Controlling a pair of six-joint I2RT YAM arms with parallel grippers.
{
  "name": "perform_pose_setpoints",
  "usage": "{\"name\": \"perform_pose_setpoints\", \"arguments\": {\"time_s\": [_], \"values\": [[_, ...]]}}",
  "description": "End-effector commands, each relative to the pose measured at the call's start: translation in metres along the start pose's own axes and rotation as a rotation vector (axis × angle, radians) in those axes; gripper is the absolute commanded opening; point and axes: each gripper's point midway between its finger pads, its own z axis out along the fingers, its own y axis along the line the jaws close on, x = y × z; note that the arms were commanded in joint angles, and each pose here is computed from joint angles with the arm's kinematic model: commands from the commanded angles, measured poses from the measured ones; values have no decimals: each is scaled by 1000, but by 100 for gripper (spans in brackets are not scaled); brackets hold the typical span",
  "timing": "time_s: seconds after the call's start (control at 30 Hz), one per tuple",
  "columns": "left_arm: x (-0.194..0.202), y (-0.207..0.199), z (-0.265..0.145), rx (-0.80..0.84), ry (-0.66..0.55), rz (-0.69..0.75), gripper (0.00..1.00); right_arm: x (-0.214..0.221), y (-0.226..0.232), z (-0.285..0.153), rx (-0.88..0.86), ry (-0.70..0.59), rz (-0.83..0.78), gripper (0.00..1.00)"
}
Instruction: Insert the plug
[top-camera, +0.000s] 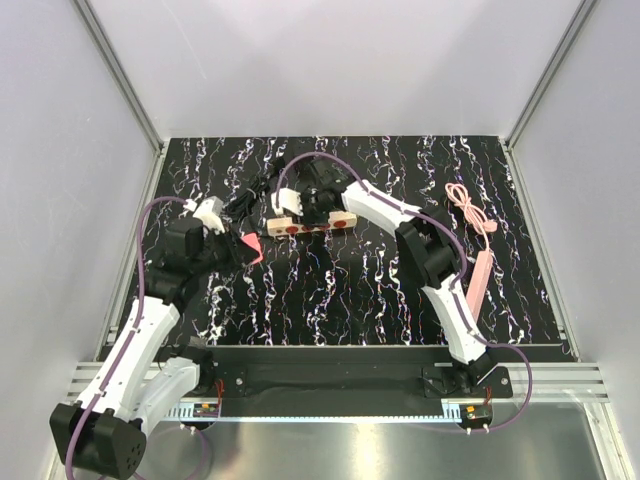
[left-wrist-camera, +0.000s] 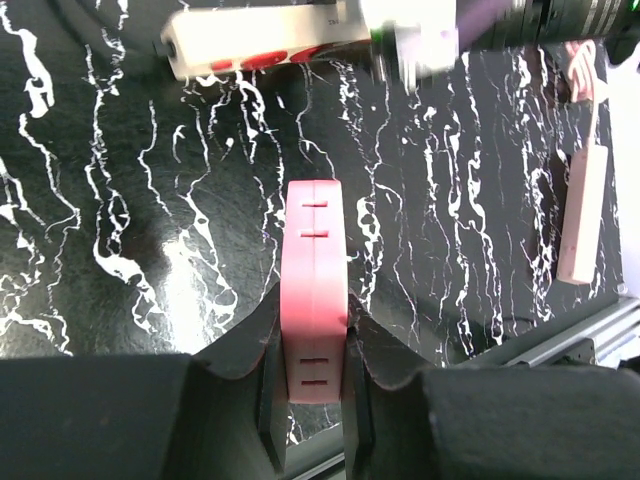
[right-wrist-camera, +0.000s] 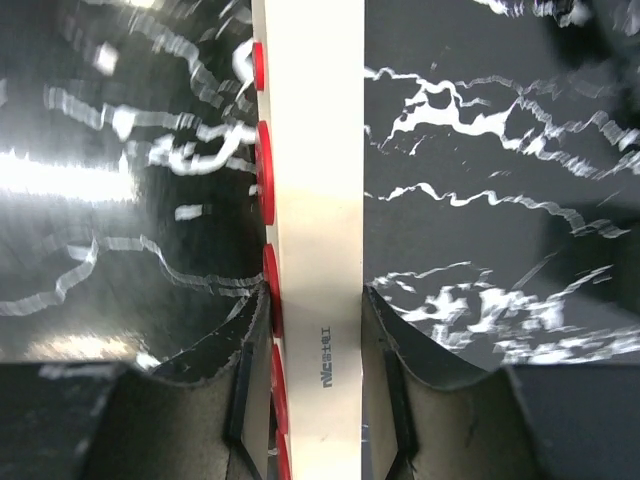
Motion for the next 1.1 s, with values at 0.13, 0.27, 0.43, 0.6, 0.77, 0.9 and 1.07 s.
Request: {"name": "perform_pose_setpoints", "arguments": {"time_s": [0.13, 0.27, 0.43, 0.6, 0.77, 0.9, 1.07], "values": [[-35, -18, -17, 8, -103, 26, 0, -21, 58, 5, -192, 37, 750, 0], [-35, -23, -24, 26, -90, 70, 0, -49, 82, -8, -359, -42, 1051, 0], [-20, -23, -23, 47, 5, 146, 0, -58, 119, -12, -500, -46, 1312, 0], [-25, -21, -26, 9, 55, 171, 0, -32, 147, -13, -518, 8, 1493, 9], [-28, -18, -17, -33, 79, 165, 0, 0, 140, -16, -445, 24, 1554, 33], [-19, -17, -7, -61, 155, 187, 0, 22, 116, -29, -343, 8, 1570, 40], [-19, -18, 0, -95, 169, 204, 0, 29, 106, -33, -323, -8, 1575, 53]]}}
